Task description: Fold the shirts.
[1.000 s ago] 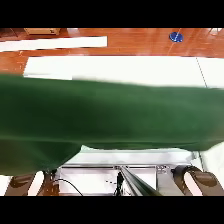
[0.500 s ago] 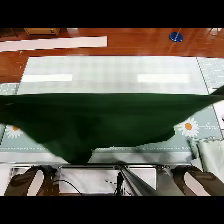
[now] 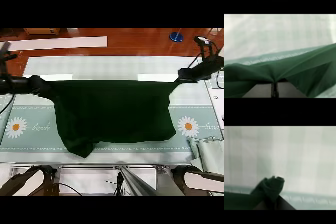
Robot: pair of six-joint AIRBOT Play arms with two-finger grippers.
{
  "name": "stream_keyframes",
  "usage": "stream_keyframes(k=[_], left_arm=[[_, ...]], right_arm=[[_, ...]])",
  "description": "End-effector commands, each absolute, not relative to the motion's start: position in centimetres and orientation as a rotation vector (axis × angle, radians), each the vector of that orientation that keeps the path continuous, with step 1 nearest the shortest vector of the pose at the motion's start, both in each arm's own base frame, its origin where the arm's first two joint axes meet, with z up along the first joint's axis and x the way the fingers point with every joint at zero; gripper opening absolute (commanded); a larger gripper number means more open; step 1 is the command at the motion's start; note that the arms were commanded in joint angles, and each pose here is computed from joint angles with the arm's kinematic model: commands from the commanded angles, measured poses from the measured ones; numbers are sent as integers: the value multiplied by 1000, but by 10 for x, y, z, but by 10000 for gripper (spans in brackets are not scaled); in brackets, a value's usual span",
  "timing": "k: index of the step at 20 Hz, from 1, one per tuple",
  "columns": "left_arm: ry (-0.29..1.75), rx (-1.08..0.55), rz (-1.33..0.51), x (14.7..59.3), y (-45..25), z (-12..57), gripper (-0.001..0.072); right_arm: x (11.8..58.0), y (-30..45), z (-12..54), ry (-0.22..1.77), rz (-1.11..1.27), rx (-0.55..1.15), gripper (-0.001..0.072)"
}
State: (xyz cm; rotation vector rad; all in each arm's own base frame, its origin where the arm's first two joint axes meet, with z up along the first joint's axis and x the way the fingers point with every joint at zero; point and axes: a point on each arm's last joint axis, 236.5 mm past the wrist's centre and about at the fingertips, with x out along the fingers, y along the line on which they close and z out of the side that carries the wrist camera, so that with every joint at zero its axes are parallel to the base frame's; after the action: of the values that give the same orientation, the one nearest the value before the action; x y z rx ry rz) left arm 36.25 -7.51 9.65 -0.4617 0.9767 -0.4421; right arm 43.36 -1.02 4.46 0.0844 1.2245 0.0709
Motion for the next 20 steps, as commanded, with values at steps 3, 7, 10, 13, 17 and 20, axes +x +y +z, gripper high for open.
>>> stream_keyframes(k=[3, 7, 10, 13, 17, 20], left_arm=[[999, -477, -413, 416, -81, 21, 21], [1148, -559, -395, 413, -90, -35, 23], [1216, -624, -429, 405, -104, -49, 27], [1167, -666, -448, 418, -100, -27, 368], [1179, -652, -528, 414, -55, 36, 476], [1252, -630, -442, 374, -5, 47, 426]], right_arm=[[497, -1, 27, 1046, 46, 235, 26], [472, -7, -29, 1255, 3, 234, 26], [464, 0, -46, 1317, 31, 249, 60], [464, 8, -27, 1296, 89, 237, 377], [439, -38, 39, 1308, 73, -11, 553], [419, -81, 82, 1237, -59, 26, 536]])
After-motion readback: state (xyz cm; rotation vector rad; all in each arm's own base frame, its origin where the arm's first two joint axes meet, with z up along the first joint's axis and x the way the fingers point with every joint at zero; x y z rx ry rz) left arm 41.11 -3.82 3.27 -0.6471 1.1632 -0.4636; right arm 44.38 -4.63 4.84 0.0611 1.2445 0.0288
